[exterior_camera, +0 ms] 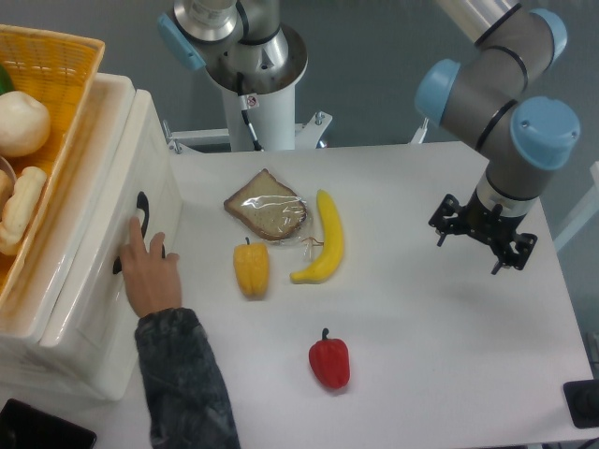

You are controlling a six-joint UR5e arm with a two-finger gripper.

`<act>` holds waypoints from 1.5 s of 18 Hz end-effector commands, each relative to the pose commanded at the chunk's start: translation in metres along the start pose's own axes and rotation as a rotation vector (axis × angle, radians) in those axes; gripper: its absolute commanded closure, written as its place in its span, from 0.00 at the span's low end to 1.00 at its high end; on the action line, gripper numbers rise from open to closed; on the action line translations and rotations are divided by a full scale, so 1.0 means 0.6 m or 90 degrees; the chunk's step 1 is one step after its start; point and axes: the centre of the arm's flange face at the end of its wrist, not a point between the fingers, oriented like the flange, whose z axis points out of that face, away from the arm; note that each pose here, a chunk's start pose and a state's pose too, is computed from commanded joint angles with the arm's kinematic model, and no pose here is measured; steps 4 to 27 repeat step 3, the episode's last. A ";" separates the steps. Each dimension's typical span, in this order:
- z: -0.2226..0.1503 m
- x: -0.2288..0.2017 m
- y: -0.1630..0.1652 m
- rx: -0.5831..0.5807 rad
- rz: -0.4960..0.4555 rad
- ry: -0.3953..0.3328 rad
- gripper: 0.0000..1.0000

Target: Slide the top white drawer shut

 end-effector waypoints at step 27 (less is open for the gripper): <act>0.000 0.000 0.019 0.001 0.056 0.002 0.00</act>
